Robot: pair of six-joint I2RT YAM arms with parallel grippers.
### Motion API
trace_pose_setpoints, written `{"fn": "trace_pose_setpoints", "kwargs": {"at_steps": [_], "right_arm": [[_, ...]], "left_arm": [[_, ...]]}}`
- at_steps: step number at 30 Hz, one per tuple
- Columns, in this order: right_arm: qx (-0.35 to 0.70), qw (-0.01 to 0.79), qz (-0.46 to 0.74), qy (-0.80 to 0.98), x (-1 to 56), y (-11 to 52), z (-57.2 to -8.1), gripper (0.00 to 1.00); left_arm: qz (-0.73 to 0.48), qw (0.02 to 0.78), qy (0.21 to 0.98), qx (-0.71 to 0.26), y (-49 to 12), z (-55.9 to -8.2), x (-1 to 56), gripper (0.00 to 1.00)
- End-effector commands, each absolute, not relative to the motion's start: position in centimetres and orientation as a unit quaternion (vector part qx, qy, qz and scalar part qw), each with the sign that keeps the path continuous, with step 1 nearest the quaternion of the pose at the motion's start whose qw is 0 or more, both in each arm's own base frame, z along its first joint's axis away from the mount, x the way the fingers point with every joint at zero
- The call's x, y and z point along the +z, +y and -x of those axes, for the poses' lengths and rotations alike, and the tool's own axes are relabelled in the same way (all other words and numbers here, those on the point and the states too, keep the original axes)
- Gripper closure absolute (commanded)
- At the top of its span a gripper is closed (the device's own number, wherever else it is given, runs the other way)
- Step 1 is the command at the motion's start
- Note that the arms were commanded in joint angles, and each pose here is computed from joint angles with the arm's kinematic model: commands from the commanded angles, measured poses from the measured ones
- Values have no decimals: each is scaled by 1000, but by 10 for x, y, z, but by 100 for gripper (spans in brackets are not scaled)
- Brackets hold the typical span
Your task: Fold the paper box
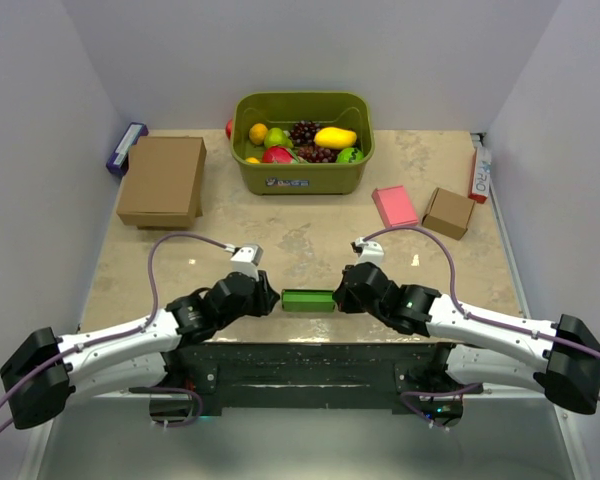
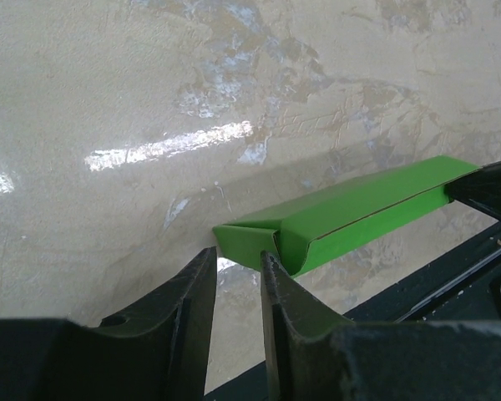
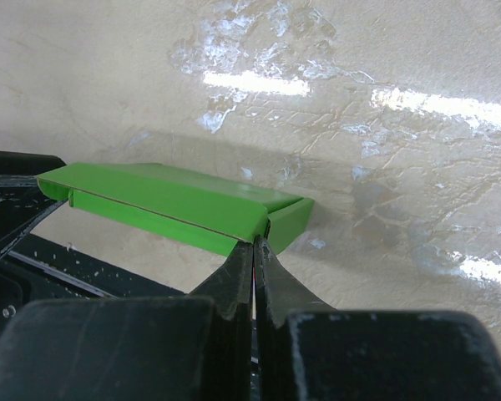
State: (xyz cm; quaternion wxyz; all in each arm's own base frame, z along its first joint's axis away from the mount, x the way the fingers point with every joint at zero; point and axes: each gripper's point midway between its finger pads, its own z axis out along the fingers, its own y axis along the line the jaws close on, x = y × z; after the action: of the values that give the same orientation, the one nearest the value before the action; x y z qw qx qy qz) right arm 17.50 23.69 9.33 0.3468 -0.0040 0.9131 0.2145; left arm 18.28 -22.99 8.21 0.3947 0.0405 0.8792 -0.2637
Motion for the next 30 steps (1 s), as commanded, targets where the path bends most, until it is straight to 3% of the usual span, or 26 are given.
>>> {"fn": "trace_pose_setpoints", "kwargs": {"at_steps": [1,30], "right_arm": [[146,289,26,946,50,208,-150,100],[148,288,28,946,50,210,-149,100]], "left_arm": [[-24,406,874,-266,-225,-185,91,68],[-45,412,864,-286,-246,-179,99,69]]}}
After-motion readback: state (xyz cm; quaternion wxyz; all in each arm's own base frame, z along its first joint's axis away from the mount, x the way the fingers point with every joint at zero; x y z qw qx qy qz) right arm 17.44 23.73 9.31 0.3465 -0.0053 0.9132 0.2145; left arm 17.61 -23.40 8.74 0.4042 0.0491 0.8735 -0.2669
